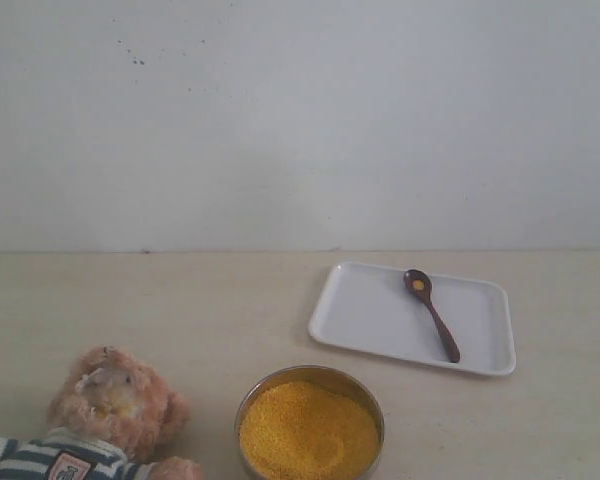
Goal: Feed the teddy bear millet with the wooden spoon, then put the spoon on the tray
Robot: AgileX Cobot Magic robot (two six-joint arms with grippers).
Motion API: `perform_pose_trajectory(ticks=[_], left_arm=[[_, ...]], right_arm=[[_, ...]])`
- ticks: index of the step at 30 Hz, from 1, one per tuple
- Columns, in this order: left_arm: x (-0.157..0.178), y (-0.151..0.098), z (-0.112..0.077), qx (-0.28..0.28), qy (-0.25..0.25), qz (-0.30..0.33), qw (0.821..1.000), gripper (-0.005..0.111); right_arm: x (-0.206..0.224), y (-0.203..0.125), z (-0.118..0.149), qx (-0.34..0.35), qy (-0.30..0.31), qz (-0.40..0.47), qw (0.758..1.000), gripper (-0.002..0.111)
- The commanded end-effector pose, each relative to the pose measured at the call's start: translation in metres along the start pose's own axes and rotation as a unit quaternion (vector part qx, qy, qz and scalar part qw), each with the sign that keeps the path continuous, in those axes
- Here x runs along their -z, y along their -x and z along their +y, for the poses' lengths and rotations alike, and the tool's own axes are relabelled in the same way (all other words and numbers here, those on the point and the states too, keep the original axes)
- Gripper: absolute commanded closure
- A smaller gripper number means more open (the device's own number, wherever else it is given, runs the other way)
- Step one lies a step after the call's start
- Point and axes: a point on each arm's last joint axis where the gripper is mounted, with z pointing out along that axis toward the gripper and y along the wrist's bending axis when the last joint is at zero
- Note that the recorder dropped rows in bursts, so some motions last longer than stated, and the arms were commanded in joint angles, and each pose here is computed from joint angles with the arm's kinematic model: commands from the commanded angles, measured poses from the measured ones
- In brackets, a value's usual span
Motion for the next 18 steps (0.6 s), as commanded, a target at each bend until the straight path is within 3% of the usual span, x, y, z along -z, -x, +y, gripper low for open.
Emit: perform_pose_trajectory(ticks=[1, 18], left_arm=[[0.0002, -0.0005, -0.0001, 0.000, -0.003, -0.002, 1.000, 0.103], [0.0002, 0.0001, -0.0001, -0.030, -0.003, -0.005, 1.000, 0.103]], right_arm=[[0.0004, 0.0005, -0.0001, 0.006, -0.001, -0.003, 1.000, 0.108], [0.0004, 0.0005, -0.0001, 0.006, -0.001, -0.003, 1.000, 0.108]])
